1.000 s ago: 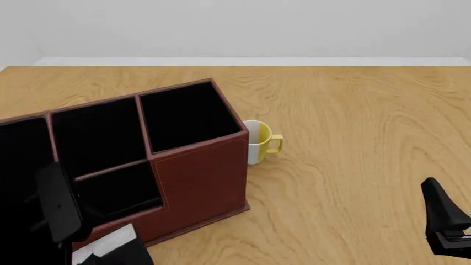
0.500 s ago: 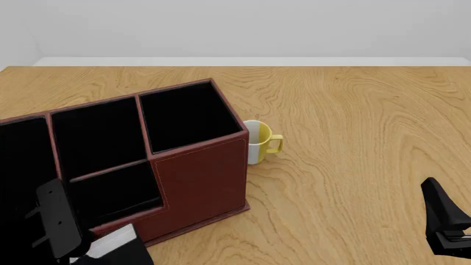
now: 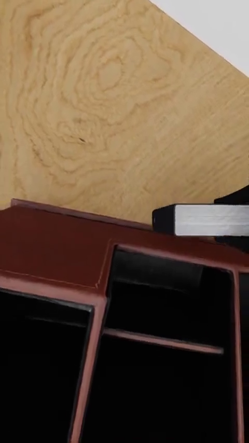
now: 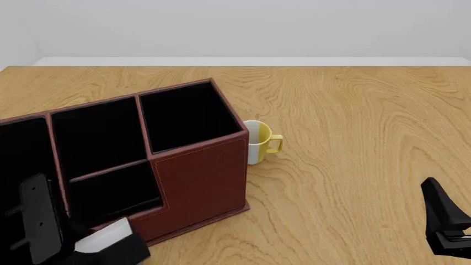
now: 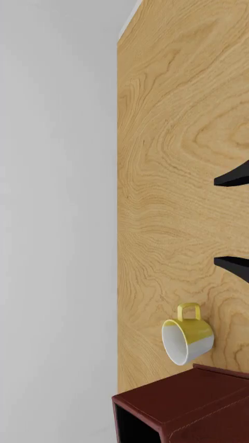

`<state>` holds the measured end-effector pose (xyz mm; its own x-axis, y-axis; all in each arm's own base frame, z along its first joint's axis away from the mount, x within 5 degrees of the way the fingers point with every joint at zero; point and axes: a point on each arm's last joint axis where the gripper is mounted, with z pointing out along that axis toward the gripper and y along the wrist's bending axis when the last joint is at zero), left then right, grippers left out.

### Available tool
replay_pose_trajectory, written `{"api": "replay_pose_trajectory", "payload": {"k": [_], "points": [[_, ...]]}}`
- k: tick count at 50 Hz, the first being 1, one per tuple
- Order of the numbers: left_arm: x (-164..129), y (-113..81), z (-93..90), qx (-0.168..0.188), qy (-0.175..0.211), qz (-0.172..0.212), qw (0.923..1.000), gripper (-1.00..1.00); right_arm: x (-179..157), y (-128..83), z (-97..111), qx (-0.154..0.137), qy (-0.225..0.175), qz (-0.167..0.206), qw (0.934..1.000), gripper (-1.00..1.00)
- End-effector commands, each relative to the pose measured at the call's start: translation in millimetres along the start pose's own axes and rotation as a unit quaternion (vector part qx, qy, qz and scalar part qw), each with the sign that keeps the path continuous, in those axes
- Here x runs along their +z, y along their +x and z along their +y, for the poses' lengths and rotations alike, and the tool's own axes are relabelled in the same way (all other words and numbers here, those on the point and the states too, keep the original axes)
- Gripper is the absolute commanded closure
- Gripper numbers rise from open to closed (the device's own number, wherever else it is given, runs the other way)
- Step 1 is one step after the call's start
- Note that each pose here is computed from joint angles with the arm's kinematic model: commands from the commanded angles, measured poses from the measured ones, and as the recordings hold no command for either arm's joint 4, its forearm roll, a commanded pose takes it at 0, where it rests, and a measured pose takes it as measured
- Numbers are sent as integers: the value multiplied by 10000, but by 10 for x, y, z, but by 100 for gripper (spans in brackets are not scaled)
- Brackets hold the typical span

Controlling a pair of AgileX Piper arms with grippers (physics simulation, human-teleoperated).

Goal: Pick up the book and place it in the front compartment of the caddy.

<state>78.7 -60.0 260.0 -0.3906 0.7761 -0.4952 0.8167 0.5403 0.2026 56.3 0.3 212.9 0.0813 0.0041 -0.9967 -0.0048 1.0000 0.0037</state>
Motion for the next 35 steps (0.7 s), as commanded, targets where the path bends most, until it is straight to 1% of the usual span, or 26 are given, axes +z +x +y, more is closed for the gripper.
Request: {"api": "replay_pose_trajectory", "payload": {"k": [1,2,3,7,8,9,12,13,14,17,18,19,22,23,24,27,28,29,30,31,32,33,34,35], "points": [[-256,-83,22,591,-108,-295,9978,100,0,0,0,2,0,0,10000,-100],[-278,-96,27,595,-119,-316,9977,100,0,0,0,2,0,1,10000,-100],[-328,-113,29,713,-122,-349,9968,100,0,0,0,0,0,0,10000,-100],[-509,-179,49,921,-180,-506,9943,100,0,0,0,0,1,1,10000,-100],[-540,-176,60,960,-220,-495,9939,100,0,0,0,1,0,0,10000,-100],[-590,-197,58,1074,-204,-528,9926,100,0,0,0,1,0,0,10000,-100],[-702,-198,80,1231,-318,-558,9903,100,0,0,0,1,-1,0,10000,-100],[-779,-209,92,1288,-416,-665,9886,100,0,0,0,0,0,1,10000,-100],[-802,-226,94,1352,-396,-657,9879,100,0,0,0,2,0,1,10000,-100],[-975,-246,98,1721,-484,-780,9808,100,0,0,0,0,0,0,10000,-100],[-980,-248,98,1758,-475,-766,9803,100,0,0,0,-1,0,-1,10000,-100],[-1027,-292,116,1744,-502,-807,9801,100,0,0,0,1,1,0,10000,-100],[-1111,-322,143,1895,-652,-882,9757,100,0,0,0,0,0,-1,10000,-100],[-1100,-309,147,1986,-691,-839,9740,100,0,0,0,-1,0,0,10000,-100],[-1105,-316,158,2004,-722,-817,9736,100,0,0,0,-1,0,-1,10000,-100],[-1173,-334,191,2138,-902,-826,9692,100,0,0,0,1,1,1,10000,-100],[-1254,-372,198,2164,-962,-957,9668,100,0,0,0,0,-1,-1,10000,-100],[-1249,-361,200,2270,-998,-921,9644,100,0,0,0,0,-1,-1,10000,-100],[-1277,-406,226,2204,-1030,-930,9655,100,0,0,0,1,-1,0,10000,-100],[-1347,-409,217,2346,-1100,-1045,9602,100,0,0,0,0,-1,0,10000,-100],[-1438,-480,225,2300,-1093,-1232,9592,100,0,0,0,1,1,1,10000,-100],[-1388,-469,241,2314,-1113,-1094,9603,100,0,0,0,1,0,1,10000,-100],[-1407,-451,233,2396,-1159,-1115,9575,100,0,0,0,0,0,1,10000,-100],[-1481,-467,236,2429,-1241,-1217,9543,100,0,0,0,0,-1,0,10000,-100]]}}
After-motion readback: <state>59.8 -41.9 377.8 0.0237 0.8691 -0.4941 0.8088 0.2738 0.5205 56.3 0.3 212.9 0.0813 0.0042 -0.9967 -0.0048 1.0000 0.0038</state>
